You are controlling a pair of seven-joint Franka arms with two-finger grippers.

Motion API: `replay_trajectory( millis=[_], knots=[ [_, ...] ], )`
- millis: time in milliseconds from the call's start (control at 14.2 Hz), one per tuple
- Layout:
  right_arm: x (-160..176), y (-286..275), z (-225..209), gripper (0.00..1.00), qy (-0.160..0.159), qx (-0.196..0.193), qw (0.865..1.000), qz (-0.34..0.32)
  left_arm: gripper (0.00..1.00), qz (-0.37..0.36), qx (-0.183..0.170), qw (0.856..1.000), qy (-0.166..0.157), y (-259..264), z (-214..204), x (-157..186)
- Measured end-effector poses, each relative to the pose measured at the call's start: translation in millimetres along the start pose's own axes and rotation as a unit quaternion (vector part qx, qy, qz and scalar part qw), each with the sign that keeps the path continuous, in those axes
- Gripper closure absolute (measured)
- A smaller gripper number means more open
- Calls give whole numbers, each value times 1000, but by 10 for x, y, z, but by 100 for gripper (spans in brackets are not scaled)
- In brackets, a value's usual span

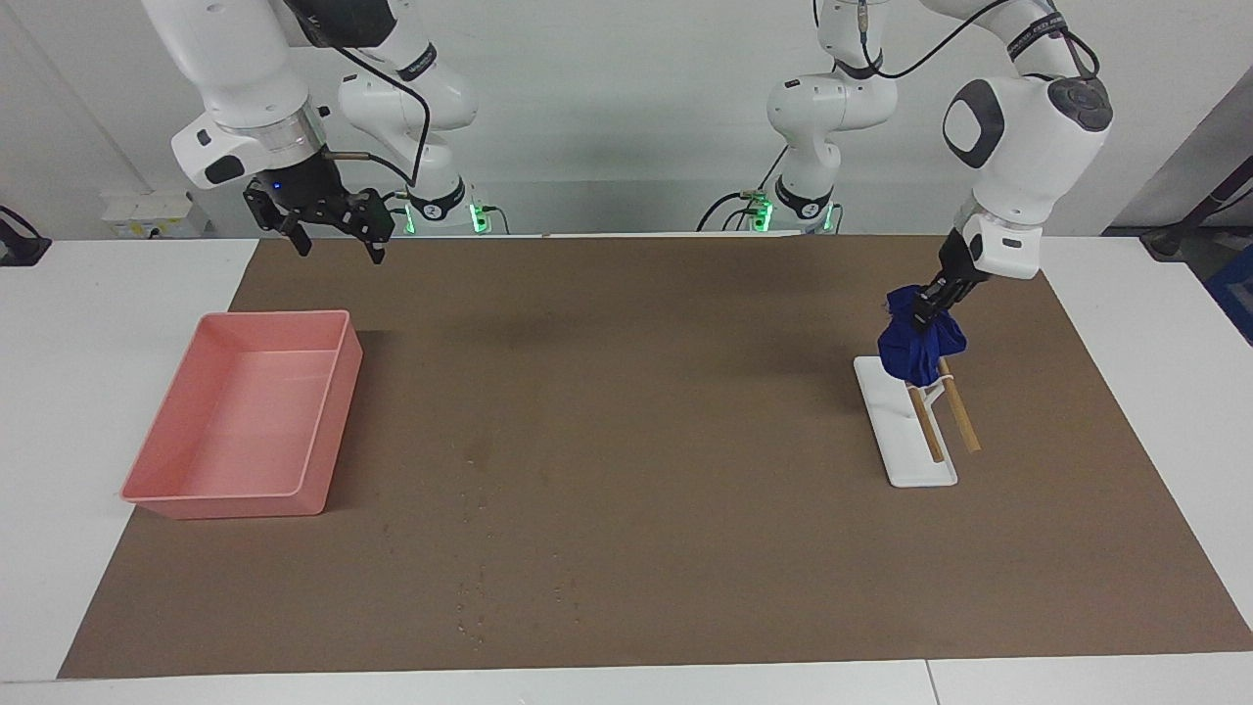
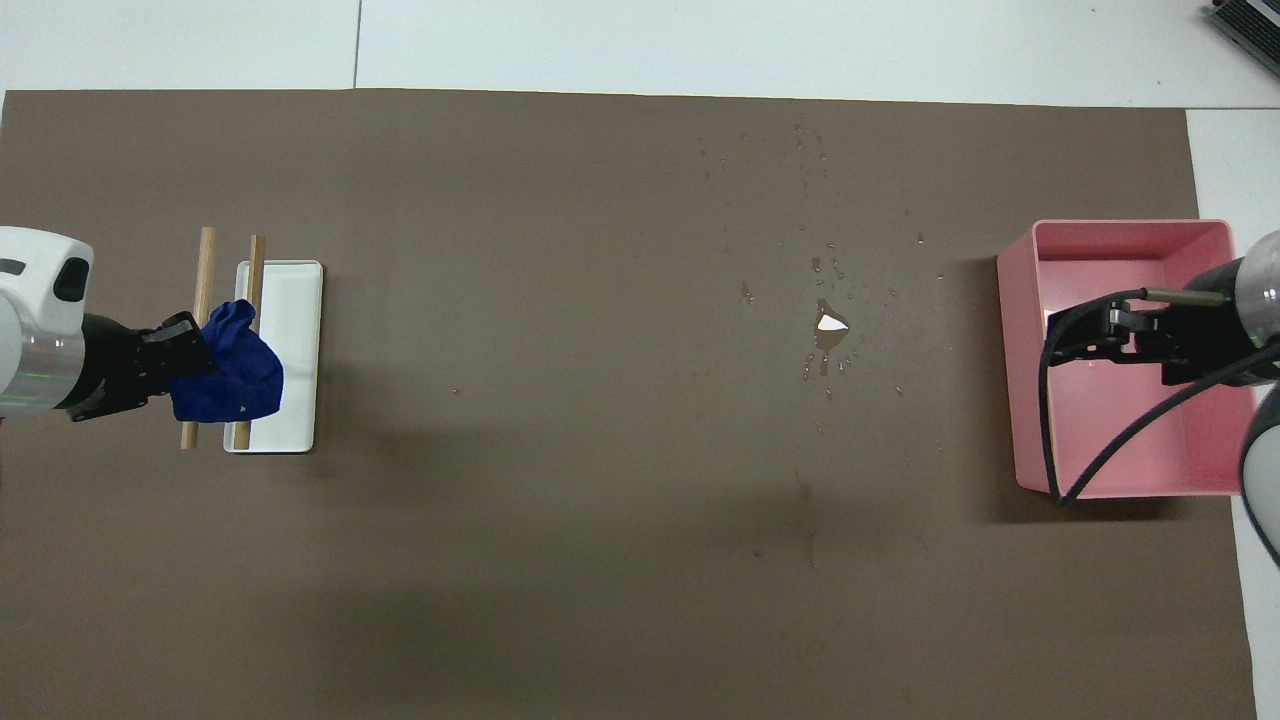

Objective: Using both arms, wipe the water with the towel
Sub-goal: 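Lift the cloth with the left gripper while the right gripper approaches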

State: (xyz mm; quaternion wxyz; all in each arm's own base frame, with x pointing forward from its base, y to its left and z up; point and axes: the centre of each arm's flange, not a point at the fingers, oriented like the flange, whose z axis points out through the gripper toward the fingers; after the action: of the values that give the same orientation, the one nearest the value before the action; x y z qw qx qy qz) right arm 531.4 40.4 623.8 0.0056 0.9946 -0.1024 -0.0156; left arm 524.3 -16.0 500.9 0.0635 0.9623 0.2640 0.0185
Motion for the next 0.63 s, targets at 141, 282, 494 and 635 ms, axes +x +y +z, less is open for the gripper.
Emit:
replay_trajectory(
  millis=[141, 282, 494, 635],
  knots=[
    [-2, -69, -14, 0, 7, 5, 1000, 25, 78, -47, -20, 999, -8, 139, -57, -39],
    [-30, -238, -27, 0, 8, 31, 997, 71, 78, -120, -32, 992, -19, 395, -69, -199],
    [-93, -582, -52, 0, 9, 74, 984, 164, 78, -224, -37, 973, -28, 925, -105, -599],
    [-167, -884, -50, 0, 5, 98, 971, 218, 78, -274, -36, 960, -36, 1252, -89, -924]
  ],
)
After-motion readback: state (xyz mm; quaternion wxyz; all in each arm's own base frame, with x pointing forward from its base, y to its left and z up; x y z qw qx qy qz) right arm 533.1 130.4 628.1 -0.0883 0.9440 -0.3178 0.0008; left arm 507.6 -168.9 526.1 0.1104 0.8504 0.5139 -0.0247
